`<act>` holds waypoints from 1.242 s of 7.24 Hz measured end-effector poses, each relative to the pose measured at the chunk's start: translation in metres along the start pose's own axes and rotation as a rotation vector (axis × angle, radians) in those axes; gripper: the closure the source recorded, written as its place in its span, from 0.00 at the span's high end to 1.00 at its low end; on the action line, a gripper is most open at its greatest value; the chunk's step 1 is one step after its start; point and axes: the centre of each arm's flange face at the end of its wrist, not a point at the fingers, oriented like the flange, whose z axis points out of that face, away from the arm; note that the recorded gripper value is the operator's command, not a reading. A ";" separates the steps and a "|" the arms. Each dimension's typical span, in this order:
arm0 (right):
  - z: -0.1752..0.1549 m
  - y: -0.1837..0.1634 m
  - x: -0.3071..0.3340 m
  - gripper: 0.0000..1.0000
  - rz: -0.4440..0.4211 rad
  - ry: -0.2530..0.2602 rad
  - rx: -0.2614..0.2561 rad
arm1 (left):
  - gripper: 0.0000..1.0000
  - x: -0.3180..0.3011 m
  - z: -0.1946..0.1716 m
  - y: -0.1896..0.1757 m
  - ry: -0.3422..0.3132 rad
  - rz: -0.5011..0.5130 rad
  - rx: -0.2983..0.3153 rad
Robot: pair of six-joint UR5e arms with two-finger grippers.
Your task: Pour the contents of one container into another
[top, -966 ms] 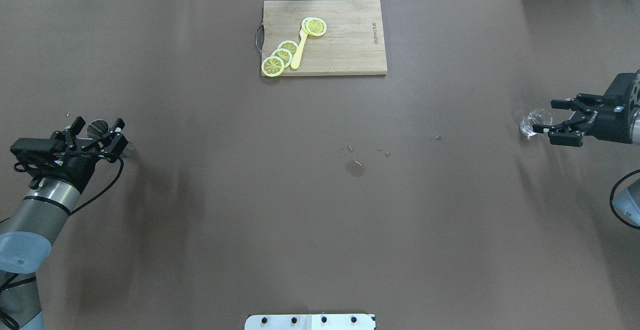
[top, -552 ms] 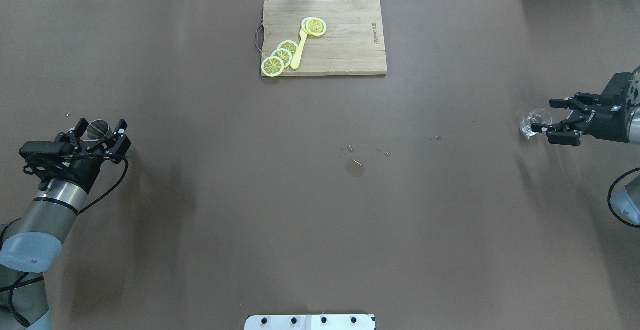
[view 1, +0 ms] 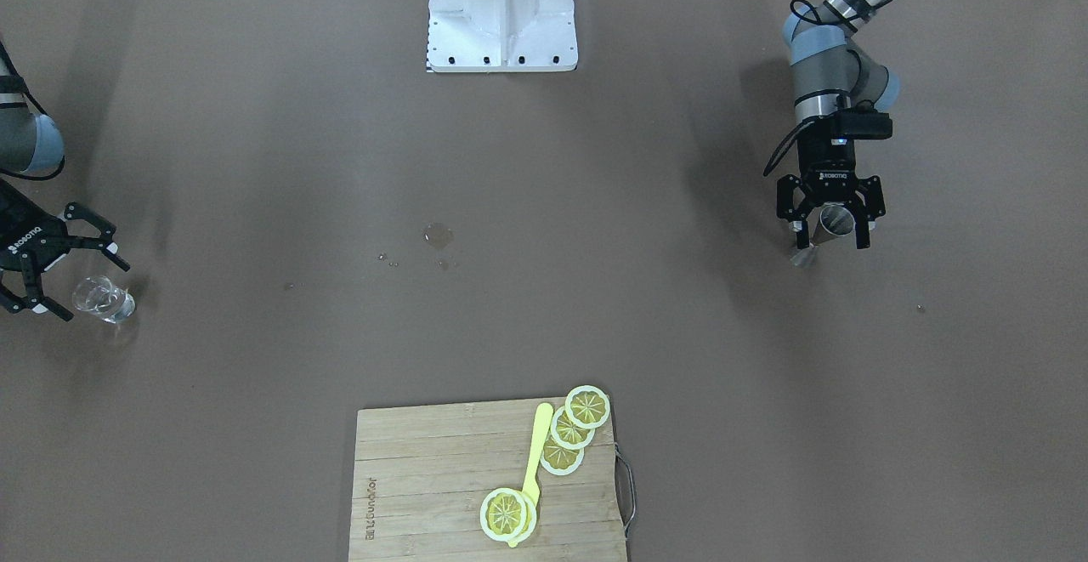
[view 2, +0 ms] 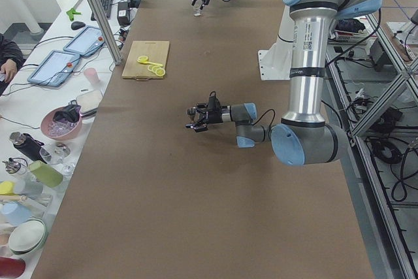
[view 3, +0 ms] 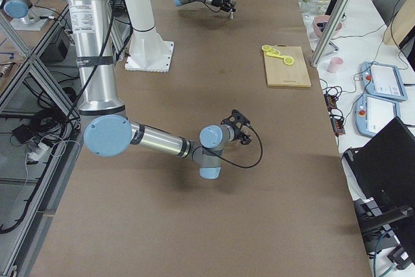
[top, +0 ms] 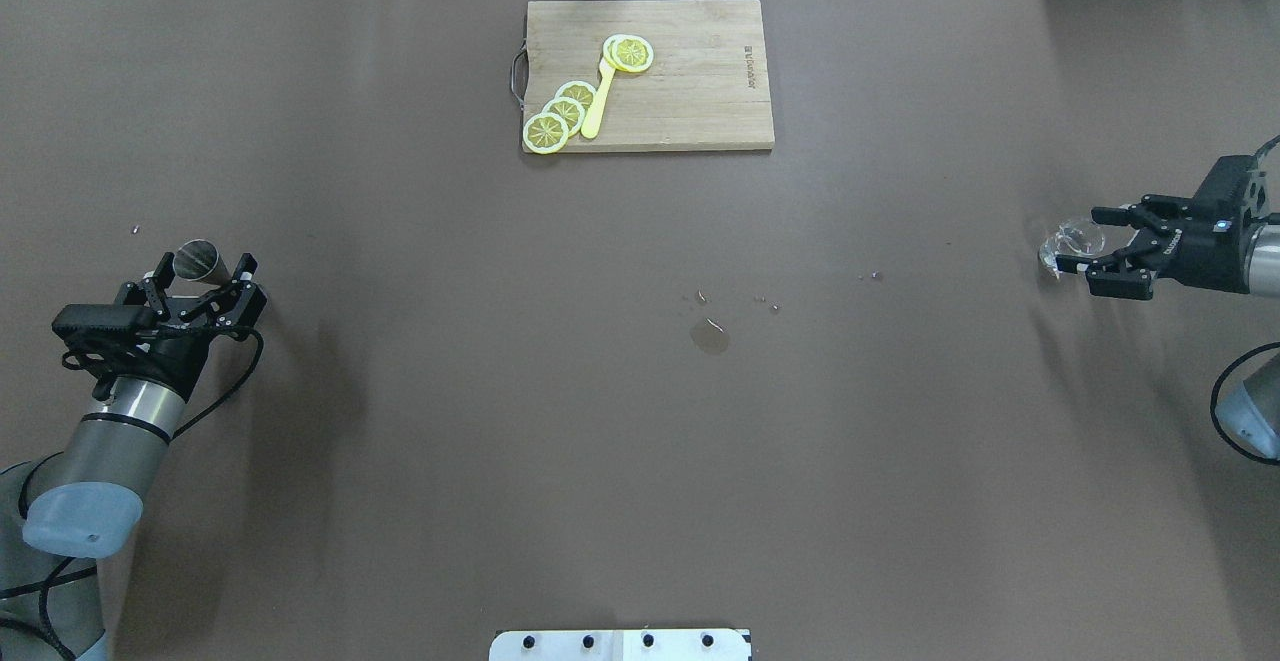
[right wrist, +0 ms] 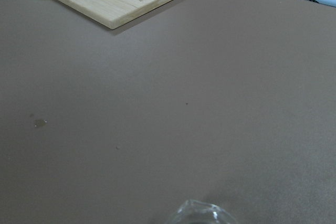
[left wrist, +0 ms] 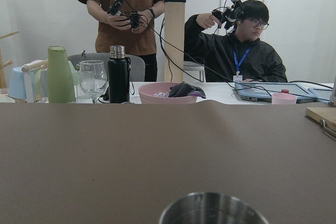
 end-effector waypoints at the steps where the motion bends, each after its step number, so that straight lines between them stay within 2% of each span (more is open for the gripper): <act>1: 0.004 0.004 -0.003 0.95 -0.001 0.000 -0.006 | 0.92 0.001 -0.002 0.004 0.001 -0.002 0.001; 5: 0.009 0.015 -0.002 0.91 -0.022 0.011 -0.021 | 0.83 0.012 0.000 0.016 0.006 -0.002 -0.004; 8: 0.016 0.016 0.001 0.87 -0.034 0.035 -0.017 | 0.45 0.013 0.000 0.017 0.006 -0.002 -0.004; 9: 0.017 0.016 0.002 0.86 -0.035 0.037 -0.019 | 0.36 0.013 0.000 0.017 0.007 -0.004 -0.005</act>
